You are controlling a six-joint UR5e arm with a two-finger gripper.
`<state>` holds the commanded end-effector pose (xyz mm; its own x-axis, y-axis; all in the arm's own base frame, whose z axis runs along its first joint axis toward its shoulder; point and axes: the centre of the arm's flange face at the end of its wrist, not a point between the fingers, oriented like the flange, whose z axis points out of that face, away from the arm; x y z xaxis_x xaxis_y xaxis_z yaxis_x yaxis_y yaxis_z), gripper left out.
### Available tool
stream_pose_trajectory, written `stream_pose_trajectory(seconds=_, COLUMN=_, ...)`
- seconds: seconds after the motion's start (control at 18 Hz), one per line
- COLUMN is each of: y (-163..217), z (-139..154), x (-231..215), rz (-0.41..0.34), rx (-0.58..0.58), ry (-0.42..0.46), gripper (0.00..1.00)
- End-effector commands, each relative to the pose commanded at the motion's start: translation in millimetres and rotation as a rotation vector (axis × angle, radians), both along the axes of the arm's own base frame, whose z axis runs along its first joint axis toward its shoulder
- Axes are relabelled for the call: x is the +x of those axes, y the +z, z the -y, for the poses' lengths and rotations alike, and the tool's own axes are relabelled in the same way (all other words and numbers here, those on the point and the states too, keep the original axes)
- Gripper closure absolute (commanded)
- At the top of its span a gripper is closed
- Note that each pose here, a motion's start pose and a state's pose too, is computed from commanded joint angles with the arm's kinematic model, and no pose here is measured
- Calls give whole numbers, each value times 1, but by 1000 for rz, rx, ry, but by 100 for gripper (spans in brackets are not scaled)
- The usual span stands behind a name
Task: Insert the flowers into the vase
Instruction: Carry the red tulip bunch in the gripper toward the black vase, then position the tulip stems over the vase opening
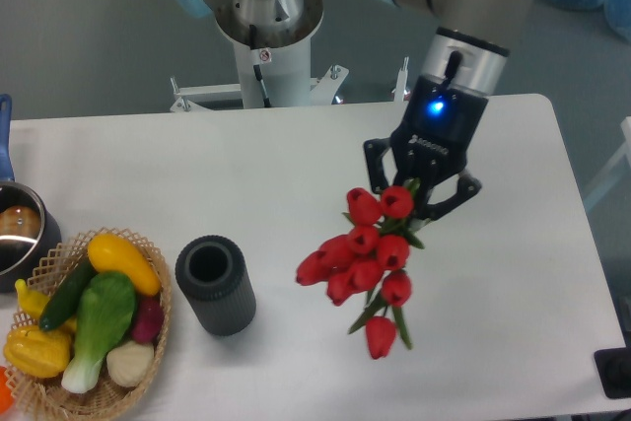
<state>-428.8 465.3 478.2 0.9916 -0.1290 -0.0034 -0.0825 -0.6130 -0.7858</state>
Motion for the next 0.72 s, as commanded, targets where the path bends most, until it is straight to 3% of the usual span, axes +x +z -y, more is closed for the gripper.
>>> stream_pose_trajectory(seconds=0.33, y=-2, z=1, x=18, rz=275, rx=309, ry=-124, gripper=100)
stream_pose_trajectory(seconds=0.72, y=-6, z=-6, x=32, rz=373, rx=425, ry=-194, gripper=100)
